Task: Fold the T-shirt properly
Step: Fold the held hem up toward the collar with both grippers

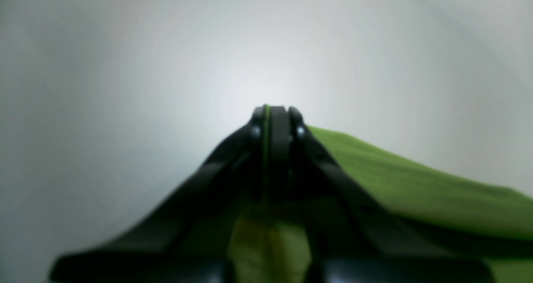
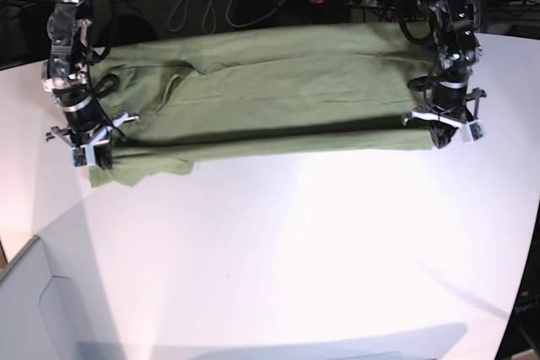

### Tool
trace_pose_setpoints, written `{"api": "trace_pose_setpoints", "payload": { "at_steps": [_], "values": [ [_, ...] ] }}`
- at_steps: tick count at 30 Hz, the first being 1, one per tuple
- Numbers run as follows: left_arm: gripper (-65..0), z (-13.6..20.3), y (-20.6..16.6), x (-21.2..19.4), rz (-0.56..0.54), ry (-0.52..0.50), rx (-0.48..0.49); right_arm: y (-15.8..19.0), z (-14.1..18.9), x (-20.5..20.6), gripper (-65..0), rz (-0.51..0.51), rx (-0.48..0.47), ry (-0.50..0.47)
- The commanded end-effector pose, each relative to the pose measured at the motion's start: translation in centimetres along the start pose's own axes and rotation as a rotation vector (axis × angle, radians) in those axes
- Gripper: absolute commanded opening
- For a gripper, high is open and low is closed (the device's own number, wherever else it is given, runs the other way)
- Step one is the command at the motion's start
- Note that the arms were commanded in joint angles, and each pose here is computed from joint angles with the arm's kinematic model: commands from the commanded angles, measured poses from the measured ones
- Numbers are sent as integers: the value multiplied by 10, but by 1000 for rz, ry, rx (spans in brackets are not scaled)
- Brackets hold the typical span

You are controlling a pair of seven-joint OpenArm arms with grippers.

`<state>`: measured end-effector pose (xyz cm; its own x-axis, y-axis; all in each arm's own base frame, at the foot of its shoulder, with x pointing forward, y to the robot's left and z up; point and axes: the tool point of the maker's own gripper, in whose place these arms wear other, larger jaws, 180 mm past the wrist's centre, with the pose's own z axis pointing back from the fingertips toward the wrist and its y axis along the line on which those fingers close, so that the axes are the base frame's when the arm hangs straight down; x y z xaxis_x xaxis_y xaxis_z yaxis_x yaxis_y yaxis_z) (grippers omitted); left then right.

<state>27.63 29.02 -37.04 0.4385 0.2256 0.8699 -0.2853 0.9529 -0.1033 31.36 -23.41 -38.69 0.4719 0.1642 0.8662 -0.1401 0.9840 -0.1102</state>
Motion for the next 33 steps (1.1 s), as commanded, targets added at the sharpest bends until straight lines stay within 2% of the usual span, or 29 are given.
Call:
{"api": "trace_pose_setpoints", "payload": {
  "at_steps": [1, 9, 18, 33],
  "values": [
    [-650, 1, 2, 14, -8, -46, 3, -8, 1, 18, -649, 20, -12, -54],
    [-650, 4, 3, 5, -13, -25, 3, -9, 2, 13, -649, 23, -14, -35],
    [-650, 6, 6, 3, -14, -20, 10, 3, 22, 15, -649, 50, 8, -56],
    [-650, 8, 5, -1, -18, -9, 5, -1, 19, -9, -649, 31, 1, 4]
  ]
}}
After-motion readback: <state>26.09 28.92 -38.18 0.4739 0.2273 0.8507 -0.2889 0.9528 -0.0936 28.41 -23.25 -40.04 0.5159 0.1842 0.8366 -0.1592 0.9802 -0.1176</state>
